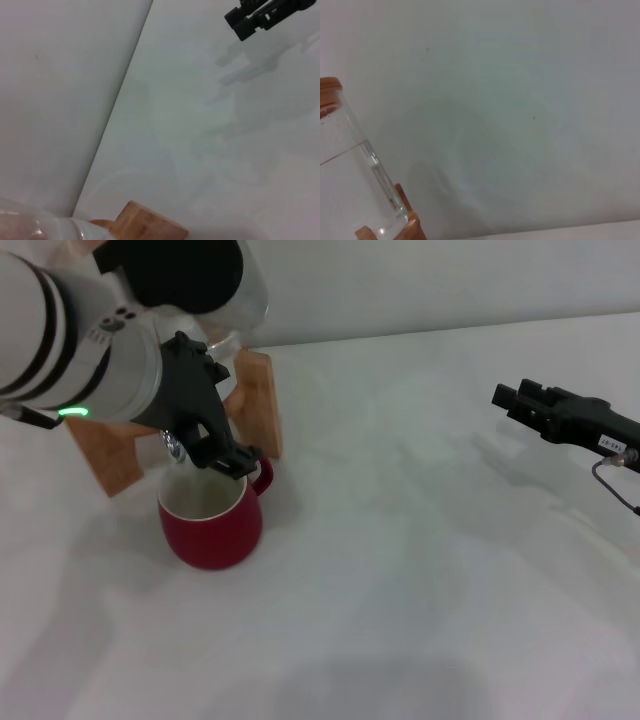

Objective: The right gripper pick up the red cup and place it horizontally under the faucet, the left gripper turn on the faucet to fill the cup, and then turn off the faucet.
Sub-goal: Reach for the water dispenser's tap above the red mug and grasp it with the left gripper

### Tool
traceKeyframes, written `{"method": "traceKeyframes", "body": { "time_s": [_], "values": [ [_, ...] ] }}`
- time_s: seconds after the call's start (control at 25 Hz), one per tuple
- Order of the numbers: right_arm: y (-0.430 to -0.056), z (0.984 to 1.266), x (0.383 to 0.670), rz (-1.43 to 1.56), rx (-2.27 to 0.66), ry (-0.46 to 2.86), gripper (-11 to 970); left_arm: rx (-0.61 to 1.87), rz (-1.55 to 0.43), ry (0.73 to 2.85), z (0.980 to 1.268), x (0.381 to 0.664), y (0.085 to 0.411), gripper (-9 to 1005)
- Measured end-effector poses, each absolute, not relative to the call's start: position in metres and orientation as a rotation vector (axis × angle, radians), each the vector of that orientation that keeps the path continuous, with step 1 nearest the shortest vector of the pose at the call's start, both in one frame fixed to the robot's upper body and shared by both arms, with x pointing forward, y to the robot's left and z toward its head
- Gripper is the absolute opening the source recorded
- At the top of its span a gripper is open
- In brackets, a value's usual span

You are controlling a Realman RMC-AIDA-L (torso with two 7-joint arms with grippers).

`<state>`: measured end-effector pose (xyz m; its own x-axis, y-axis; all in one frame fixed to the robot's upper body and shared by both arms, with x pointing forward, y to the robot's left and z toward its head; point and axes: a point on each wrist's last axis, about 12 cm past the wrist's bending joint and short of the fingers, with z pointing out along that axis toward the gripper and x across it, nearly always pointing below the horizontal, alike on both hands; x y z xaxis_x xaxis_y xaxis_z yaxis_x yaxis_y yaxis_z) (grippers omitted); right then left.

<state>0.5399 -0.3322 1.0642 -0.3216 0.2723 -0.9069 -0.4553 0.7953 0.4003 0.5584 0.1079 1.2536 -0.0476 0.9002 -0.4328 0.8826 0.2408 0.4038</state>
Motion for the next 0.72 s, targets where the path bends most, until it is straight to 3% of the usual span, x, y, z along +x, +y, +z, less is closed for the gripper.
{"method": "traceKeyframes", "body": {
  "time_s": [0.72],
  "values": [
    [-0.337,1.067,0.541,0.737,-0.138,1.753,514,1.637,0.039,1.882,1.243,0.519,0.121,876]
  ]
}}
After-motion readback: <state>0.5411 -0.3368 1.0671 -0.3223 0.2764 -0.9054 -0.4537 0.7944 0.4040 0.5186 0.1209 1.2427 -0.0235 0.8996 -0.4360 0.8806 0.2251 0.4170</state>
